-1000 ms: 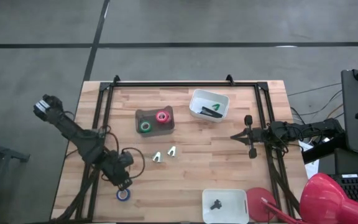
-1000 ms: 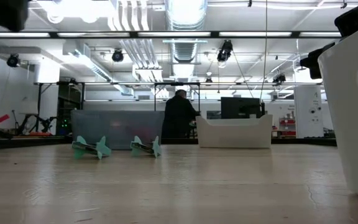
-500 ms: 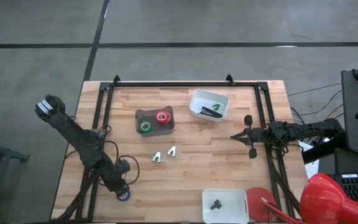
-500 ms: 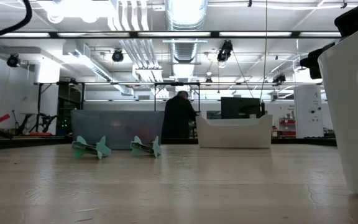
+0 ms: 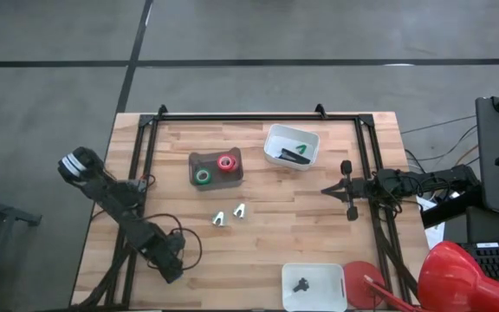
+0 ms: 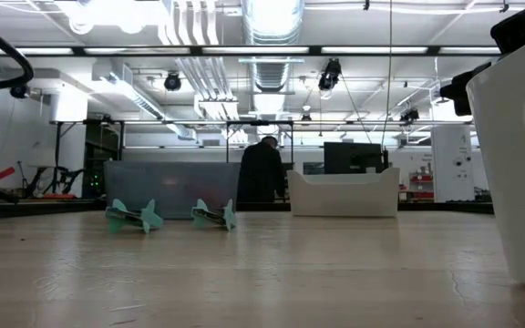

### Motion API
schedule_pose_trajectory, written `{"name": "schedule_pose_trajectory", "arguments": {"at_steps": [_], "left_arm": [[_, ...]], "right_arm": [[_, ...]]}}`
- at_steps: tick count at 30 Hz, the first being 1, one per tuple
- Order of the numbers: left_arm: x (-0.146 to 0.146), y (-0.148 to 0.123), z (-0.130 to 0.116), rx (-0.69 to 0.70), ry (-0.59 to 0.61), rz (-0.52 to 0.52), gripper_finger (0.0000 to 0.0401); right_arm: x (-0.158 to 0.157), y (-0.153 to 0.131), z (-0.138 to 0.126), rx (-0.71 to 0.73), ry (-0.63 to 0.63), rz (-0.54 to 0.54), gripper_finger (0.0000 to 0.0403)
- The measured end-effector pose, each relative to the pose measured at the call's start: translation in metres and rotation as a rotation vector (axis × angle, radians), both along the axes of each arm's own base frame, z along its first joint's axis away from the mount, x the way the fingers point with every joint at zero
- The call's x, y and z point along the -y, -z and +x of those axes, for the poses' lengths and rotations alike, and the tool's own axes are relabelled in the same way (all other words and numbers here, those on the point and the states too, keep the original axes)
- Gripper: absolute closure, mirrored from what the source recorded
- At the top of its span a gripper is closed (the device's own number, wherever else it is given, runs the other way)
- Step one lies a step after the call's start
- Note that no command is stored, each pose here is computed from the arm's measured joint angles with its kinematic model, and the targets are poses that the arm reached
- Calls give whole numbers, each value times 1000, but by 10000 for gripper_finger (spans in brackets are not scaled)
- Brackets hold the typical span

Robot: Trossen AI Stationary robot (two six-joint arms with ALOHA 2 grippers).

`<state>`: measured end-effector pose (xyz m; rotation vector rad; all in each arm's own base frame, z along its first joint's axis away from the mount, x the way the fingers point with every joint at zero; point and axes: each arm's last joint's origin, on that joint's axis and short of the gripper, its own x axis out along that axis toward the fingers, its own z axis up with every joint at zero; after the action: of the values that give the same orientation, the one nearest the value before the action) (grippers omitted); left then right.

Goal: Pick and place Stapler, Stapler remover, tape
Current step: Put the blue tape into the black bin

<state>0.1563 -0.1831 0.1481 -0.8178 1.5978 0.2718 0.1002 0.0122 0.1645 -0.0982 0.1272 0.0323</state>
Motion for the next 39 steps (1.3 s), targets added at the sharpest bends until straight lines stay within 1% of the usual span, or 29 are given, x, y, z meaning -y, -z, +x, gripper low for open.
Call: {"name": "schedule_pose_trajectory", "arguments": {"at_steps": [4,7,11,14,17,19,23,25,29,32,34,36,38,39], "left_arm": [[0,2,1,-6,19,7,276],[-2,-1,2,8,10,5,304],[-8,-8,3,99,23,50,357],[-14,-11,5,182,64,121,362],[-23,-15,9,290,59,252,362],[-30,-18,11,369,44,362,361],[-41,-25,18,584,-1,630,330],[-46,-30,21,670,-1,767,323],[-60,-40,27,792,-51,1027,335],[-76,-51,32,841,-135,1195,351],[-89,-60,36,835,-180,1261,355],[-106,-68,38,802,-228,1295,355],[-124,-77,40,767,-308,1300,347],[-134,-81,41,751,-357,1282,342]], "right_arm": [[0,0,0,0,-1,0,394],[0,0,0,0,0,-1,394],[0,0,0,0,-1,-2,394],[0,0,0,0,0,-1,394],[0,0,0,0,0,0,394],[0,0,0,0,-1,-1,394],[0,0,0,0,0,-1,394],[0,0,0,0,0,-1,394],[0,0,0,0,-1,-2,394],[0,0,0,0,0,-1,394],[0,0,0,0,-1,-1,394],[0,0,0,0,0,0,394],[0,0,0,0,-1,-2,394],[0,0,0,0,0,-1,394]]}}
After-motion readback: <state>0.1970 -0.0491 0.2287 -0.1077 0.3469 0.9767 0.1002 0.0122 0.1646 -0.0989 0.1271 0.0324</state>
